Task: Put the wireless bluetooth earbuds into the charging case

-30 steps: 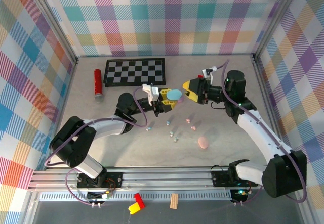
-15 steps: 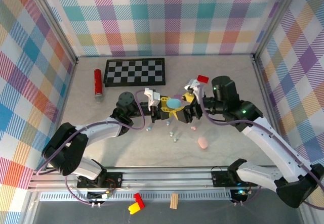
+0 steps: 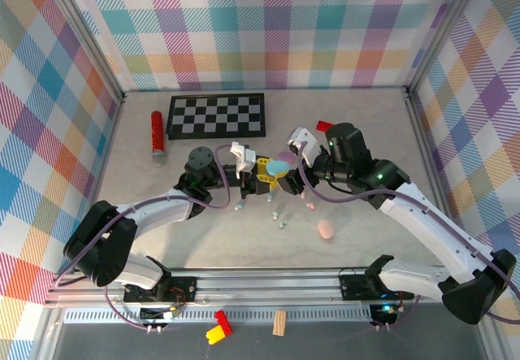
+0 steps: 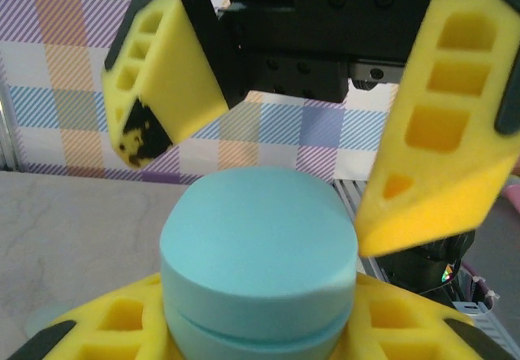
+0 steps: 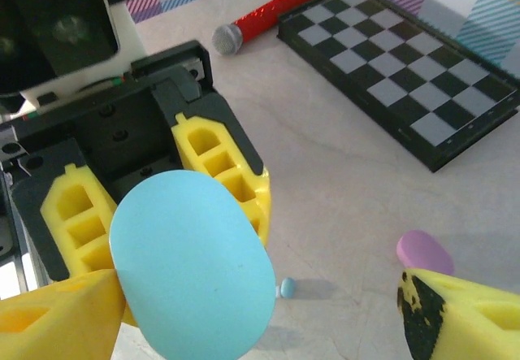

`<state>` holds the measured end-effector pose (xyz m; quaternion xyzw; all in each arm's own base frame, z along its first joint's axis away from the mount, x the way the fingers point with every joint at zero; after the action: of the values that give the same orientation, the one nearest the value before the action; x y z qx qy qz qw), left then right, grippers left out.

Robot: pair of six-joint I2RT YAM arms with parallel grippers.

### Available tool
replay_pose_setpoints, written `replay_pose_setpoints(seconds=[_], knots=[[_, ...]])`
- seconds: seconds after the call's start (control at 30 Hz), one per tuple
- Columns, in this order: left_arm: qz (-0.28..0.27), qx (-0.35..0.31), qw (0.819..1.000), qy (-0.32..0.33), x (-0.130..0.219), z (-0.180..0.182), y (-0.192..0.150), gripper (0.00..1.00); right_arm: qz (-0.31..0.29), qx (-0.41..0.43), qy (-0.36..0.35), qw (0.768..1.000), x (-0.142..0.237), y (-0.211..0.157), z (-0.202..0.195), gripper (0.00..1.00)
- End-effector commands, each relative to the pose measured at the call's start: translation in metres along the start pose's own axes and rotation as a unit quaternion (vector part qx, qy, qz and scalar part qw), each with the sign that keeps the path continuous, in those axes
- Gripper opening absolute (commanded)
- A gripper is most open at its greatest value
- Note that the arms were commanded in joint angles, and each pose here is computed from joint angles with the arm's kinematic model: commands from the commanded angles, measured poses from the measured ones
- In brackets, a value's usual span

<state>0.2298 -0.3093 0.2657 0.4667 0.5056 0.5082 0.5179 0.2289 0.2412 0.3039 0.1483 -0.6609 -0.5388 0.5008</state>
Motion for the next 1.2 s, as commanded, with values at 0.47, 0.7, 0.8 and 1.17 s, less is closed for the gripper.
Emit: replay_pose_setpoints(seconds=[0.47, 0.7, 0.8, 1.17], knots=[[-0.013, -0.03, 0.999, -0.014, 0.006, -0.013, 0.007, 0.36, -0.051, -0.079, -0.078, 0.993, 0.015, 0.032, -0.023, 0.85], [-0.006, -0.039, 0.999, 0.022, 0.011, -0.002, 0.0, 0.36, -0.095, -0.077, 0.024, 0.992, 0.033, 0.039, 0.009, 0.86], [-0.009, -0.044, 0.998, 0.036, 0.015, 0.002, 0.001, 0.37, -0.135, -0.119, 0.061, 0.982, 0.05, 0.041, 0.009, 0.86], [-0.052, -0.04, 0.994, 0.09, 0.045, 0.025, 0.009, 0.37, -0.103, -0.446, 0.013, 0.889, 0.013, -0.043, -0.077, 0.81]])
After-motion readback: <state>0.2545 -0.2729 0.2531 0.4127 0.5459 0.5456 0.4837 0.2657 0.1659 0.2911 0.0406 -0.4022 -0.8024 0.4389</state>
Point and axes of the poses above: each hand's point on the last joint's axis, 136 mm out from that joint toward the fingers, its own x axis back along the fingers, its own z axis along the line the jaws close on, y = z × x, the point moved 2 cm from there along x, back along the fingers, and after that the axes turned 5 degrees about -x, right-handed, at the moved point
